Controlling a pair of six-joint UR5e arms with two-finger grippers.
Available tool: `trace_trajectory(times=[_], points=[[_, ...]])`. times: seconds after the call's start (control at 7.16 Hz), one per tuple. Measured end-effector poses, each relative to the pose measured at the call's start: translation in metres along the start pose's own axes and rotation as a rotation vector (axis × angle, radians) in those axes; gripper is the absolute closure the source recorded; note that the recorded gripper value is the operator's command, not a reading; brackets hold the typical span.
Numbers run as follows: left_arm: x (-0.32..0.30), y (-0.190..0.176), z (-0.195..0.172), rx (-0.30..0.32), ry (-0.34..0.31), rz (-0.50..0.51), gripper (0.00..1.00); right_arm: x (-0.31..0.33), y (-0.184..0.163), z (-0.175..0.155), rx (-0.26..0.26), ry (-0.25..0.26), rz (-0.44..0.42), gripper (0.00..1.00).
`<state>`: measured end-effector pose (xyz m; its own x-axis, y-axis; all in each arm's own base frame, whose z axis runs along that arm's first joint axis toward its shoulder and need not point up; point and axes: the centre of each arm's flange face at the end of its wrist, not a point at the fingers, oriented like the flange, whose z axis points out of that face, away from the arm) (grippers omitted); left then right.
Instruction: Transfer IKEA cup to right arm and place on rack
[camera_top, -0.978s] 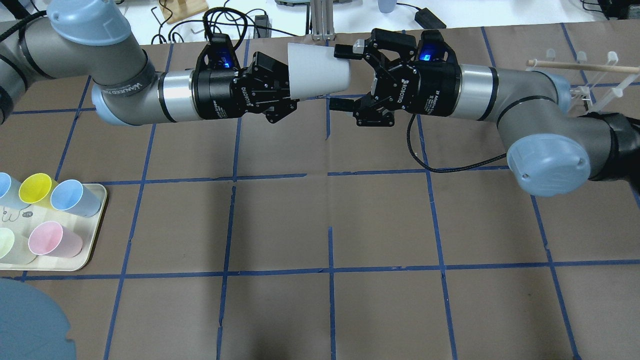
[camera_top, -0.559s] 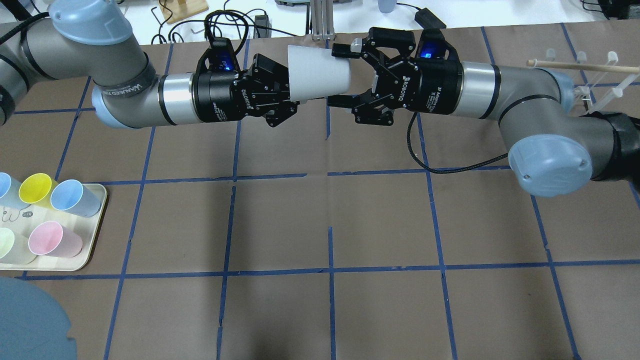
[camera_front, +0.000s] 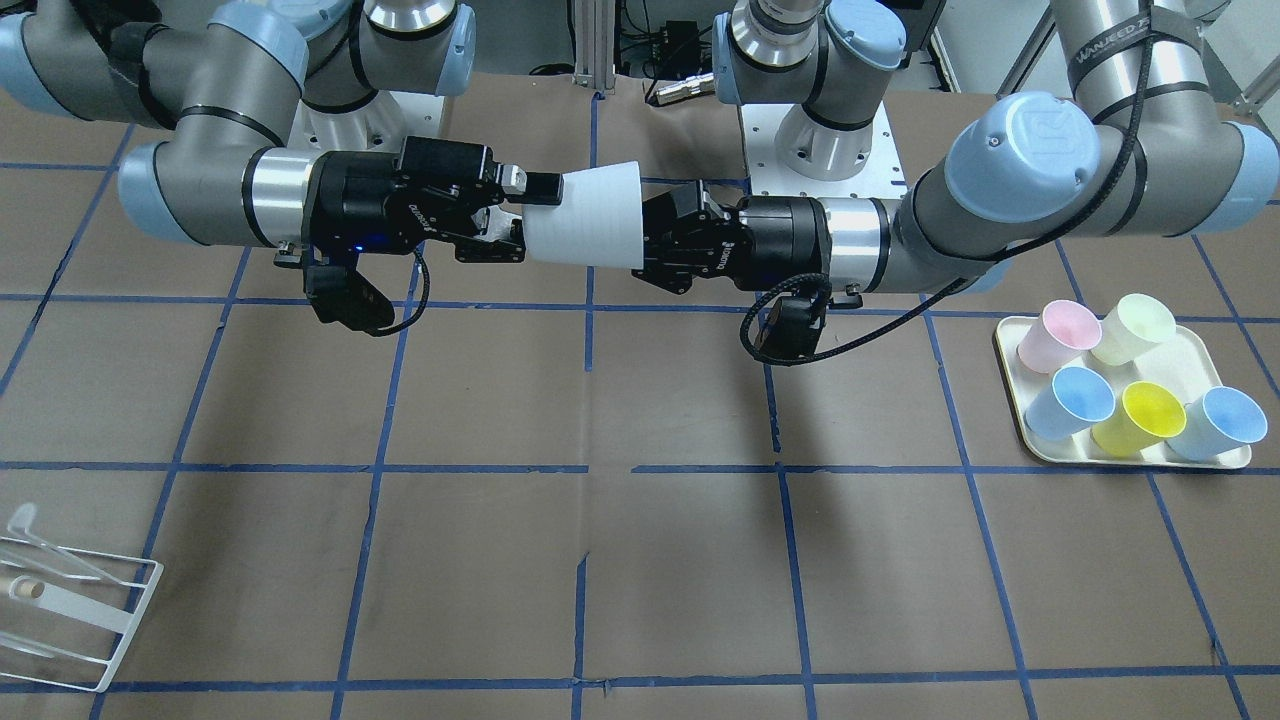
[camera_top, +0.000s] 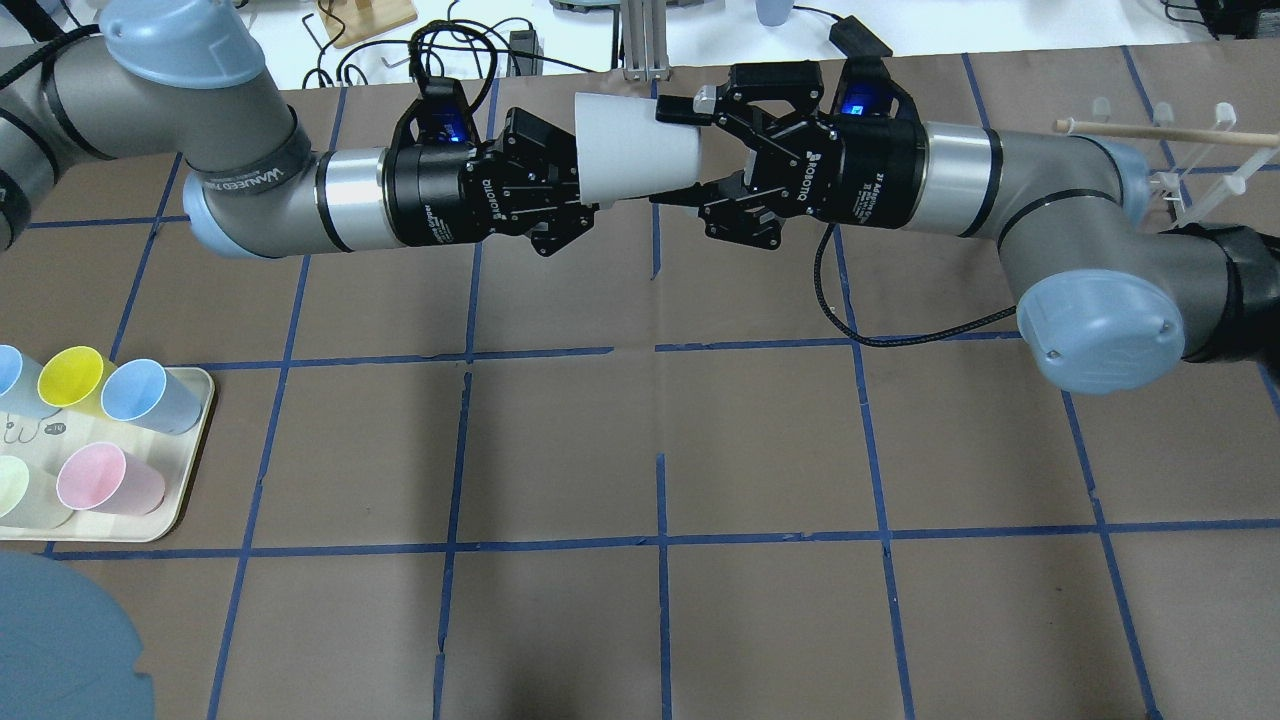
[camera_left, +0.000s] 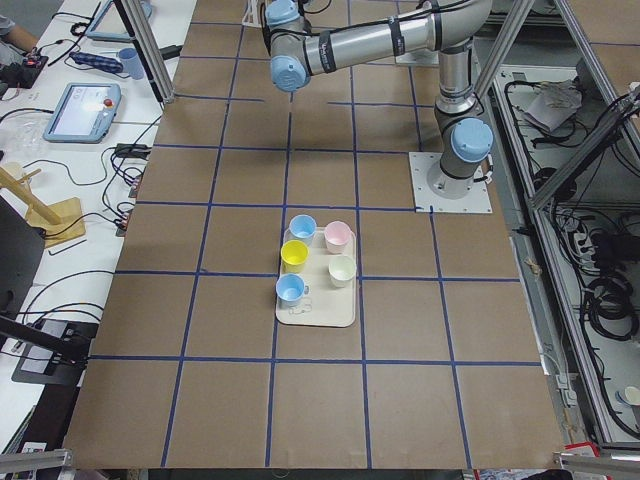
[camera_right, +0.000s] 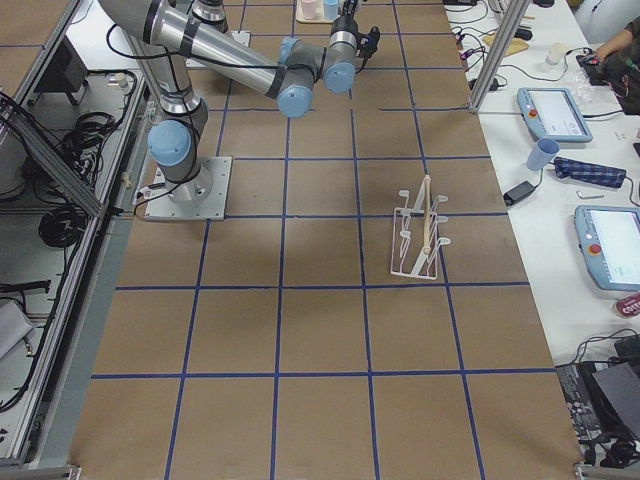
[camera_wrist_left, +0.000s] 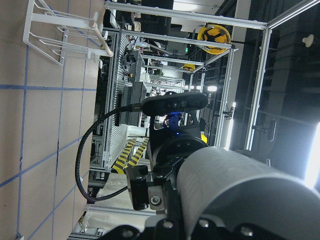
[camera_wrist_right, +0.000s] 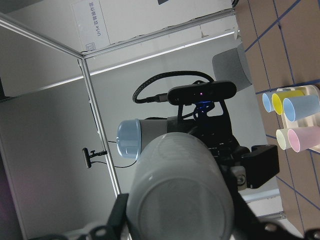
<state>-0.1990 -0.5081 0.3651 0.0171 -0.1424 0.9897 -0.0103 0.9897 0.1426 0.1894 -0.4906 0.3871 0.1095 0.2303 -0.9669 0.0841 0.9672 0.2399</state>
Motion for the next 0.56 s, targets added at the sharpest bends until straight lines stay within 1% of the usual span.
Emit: trace_trajectory(times=[0.14,0.56], points=[[0.0014,0.0012,0.0,-0.001,0.0,-0.007,0.01,-0.0006,0.0001,-0.0004,0.001,0.0,-0.001,0.66],[0.0078,0.0025,-0.0029,0.007,0.003,-0.046,0.0,-0.0028,-0.0021,-0.0035,0.007,-0.002,-0.004,0.67]])
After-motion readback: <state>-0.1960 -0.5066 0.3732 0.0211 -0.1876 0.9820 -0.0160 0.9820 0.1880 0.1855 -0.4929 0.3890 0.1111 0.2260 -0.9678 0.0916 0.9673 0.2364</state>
